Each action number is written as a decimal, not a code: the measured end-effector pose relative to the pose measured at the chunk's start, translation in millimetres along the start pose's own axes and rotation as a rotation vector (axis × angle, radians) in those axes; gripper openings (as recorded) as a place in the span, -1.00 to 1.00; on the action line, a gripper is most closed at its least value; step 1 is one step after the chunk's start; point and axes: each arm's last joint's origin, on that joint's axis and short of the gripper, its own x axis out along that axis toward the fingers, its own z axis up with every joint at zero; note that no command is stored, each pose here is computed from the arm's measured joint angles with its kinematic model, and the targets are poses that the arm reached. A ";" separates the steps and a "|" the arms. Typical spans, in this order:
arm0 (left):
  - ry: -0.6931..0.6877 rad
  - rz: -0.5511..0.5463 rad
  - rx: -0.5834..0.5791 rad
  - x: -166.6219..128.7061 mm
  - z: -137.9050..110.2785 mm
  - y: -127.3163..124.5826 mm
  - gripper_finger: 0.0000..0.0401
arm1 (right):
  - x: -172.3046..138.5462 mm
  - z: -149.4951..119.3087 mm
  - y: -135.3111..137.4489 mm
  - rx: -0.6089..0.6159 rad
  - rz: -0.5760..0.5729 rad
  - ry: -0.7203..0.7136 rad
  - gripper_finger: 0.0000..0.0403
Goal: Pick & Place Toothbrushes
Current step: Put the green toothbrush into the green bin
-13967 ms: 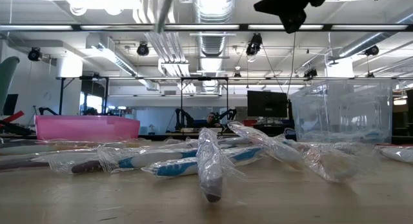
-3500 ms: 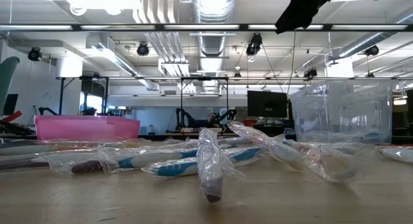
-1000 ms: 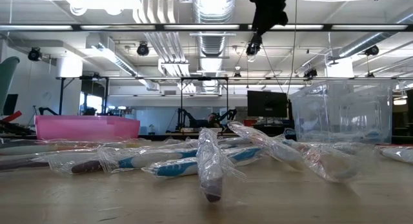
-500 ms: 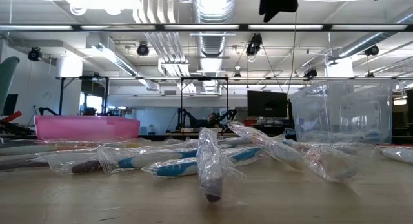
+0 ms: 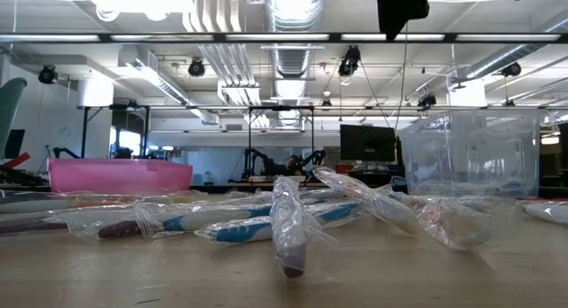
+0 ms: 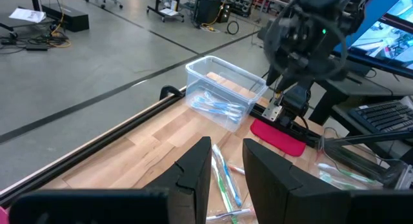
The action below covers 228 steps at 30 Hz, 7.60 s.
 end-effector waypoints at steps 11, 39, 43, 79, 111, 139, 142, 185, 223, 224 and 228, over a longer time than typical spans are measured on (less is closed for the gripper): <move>0.000 0.000 0.000 0.1 0.0 -0.1 -0.53 | -8.4 -67.2 7.8 0.109 0.013 0.026 -0.22; 0.000 0.000 0.000 0.1 -0.1 0.0 -0.53 | 33.2 -227.1 56.0 0.414 -0.138 0.236 -0.20; 0.002 0.001 0.002 0.3 -0.5 0.0 -0.53 | 41.2 -238.4 66.6 0.410 -0.176 0.256 -0.11; 0.027 0.014 0.024 9.1 -4.6 -5.7 -0.53 | 141.6 -315.2 78.9 0.447 -0.167 0.319 0.06; 0.130 0.067 0.116 44.7 -24.9 -27.0 -0.53 | 133.3 -314.8 85.4 0.446 -0.092 0.393 -0.16; 0.291 0.151 0.260 97.4 -67.3 -52.1 -0.53 | 134.7 -296.8 84.3 0.081 -0.037 0.291 -0.17; 0.314 0.163 0.280 104.4 -74.3 -54.8 -0.53 | 137.7 -297.8 82.1 0.084 -0.047 0.290 -0.14; 0.058 0.073 0.253 123.8 -62.3 -85.6 -0.53 | 168.2 -325.0 108.6 0.055 -0.051 0.373 -0.16; 0.053 0.061 0.242 122.9 -60.9 -85.6 -0.53 | 177.0 -325.5 128.2 0.028 -0.050 0.268 -0.39; 0.053 0.061 0.242 122.9 -60.9 -85.6 -0.53 | 176.9 -325.6 128.1 0.030 -0.050 0.270 -0.45; 0.053 0.061 0.243 122.9 -60.9 -85.6 -0.53 | 176.9 -325.7 128.0 0.039 -0.052 0.270 -0.71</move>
